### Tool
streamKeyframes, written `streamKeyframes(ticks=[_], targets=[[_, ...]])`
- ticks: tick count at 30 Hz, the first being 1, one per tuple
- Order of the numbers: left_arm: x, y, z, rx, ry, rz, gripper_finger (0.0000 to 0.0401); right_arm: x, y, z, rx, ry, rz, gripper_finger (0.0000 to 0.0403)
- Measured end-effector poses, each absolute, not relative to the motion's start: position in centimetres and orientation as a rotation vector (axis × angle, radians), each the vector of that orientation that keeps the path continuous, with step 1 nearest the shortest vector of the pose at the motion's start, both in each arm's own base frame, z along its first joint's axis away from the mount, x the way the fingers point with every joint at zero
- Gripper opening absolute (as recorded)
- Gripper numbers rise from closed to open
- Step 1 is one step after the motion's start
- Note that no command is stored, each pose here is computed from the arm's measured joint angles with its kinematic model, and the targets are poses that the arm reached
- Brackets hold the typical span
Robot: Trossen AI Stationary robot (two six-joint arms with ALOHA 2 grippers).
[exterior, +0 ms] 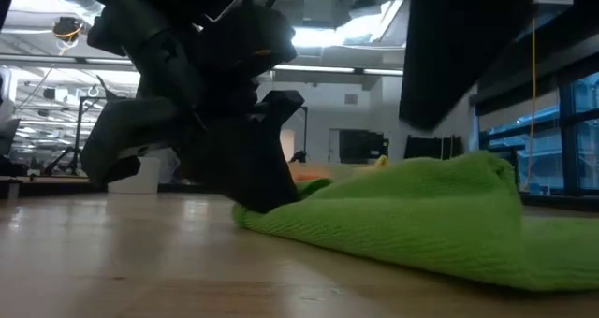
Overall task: Roll microfiber towels into tight, uniform cylinder then place into a basket
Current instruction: Roll the green microfiber towel
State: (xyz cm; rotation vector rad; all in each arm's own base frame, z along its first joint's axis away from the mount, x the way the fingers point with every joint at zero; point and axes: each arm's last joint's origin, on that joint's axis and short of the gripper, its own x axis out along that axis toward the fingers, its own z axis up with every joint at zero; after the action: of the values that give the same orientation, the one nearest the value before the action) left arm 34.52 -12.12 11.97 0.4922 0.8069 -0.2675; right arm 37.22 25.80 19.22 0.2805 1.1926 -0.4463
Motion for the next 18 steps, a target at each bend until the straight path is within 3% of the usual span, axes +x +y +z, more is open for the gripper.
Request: streamKeyframes(ticks=[7,18], targets=[[34.0,-12.1,11.8,0.431,0.875,-0.234,0.0075,35.7,28.9,20.8,0.147,1.093,-0.348,0.0122],[33.1,-13.7,11.8,0.368,0.899,-0.223,0.0075,34.7,30.2,15.8,-0.252,1.034,-0.075,0.0122]])
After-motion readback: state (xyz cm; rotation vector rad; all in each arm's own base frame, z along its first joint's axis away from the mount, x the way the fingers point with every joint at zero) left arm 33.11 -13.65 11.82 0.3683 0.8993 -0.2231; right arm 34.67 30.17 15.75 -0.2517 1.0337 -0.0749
